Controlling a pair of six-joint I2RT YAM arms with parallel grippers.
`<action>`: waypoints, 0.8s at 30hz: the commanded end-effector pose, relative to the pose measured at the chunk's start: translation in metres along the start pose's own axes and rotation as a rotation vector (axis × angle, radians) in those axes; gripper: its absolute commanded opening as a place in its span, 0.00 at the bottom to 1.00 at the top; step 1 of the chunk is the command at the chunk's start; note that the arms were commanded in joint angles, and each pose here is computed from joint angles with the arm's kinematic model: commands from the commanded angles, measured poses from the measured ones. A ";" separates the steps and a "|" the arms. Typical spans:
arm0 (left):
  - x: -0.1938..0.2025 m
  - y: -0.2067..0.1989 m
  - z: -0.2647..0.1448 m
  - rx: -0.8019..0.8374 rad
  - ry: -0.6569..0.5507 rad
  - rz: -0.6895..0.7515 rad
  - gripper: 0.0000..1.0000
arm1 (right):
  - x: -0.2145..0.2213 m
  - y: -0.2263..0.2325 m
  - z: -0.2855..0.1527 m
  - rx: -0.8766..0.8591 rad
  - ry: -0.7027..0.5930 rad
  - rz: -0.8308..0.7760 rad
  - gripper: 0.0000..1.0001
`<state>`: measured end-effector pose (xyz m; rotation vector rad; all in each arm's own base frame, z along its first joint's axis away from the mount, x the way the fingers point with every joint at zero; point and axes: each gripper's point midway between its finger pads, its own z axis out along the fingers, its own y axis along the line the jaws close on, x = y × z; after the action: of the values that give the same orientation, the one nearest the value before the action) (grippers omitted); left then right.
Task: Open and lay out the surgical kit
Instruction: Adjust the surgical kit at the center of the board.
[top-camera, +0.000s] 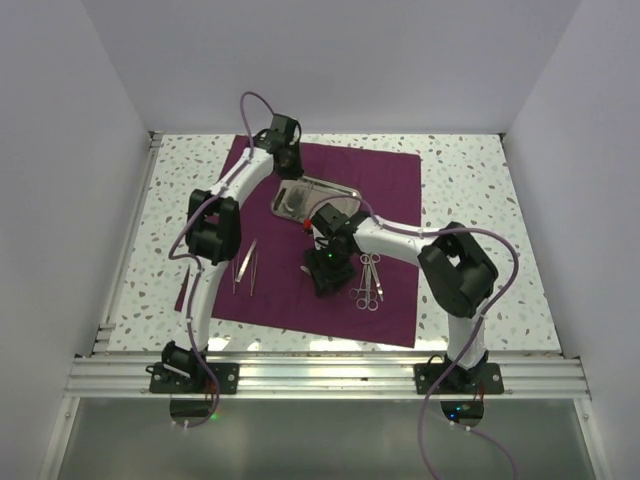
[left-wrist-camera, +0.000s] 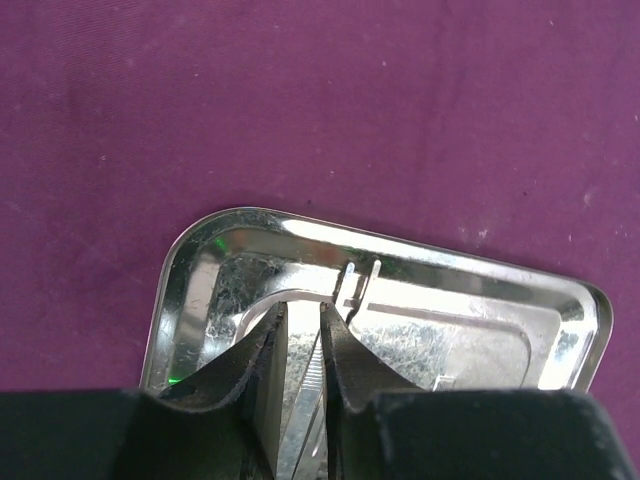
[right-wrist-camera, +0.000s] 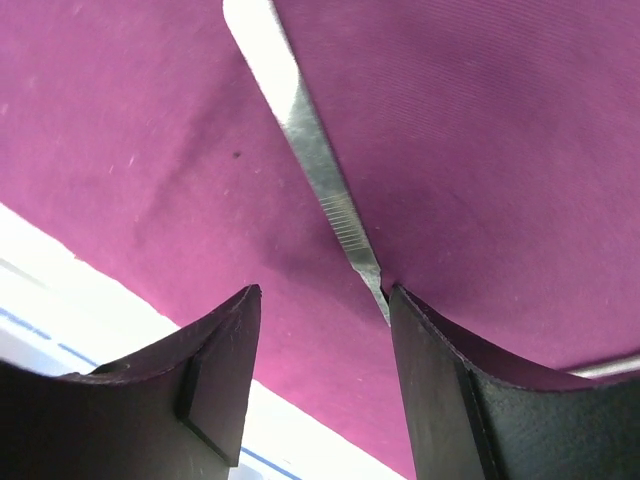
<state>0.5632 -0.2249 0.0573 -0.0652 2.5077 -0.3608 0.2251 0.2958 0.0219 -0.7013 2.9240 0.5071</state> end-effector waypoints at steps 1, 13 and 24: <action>-0.021 -0.002 -0.011 0.029 -0.059 0.013 0.22 | -0.007 0.043 0.002 -0.158 0.011 -0.044 0.57; -0.020 0.000 -0.007 0.027 -0.056 0.008 0.21 | 0.002 0.105 -0.019 -0.520 0.077 -0.161 0.58; -0.009 -0.013 0.003 0.051 -0.045 0.093 0.22 | -0.038 -0.046 -0.080 0.000 -0.199 0.056 0.61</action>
<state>0.5642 -0.2235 0.0560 -0.0249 2.5027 -0.3543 0.2383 0.3113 0.0665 -0.7650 2.8110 0.7937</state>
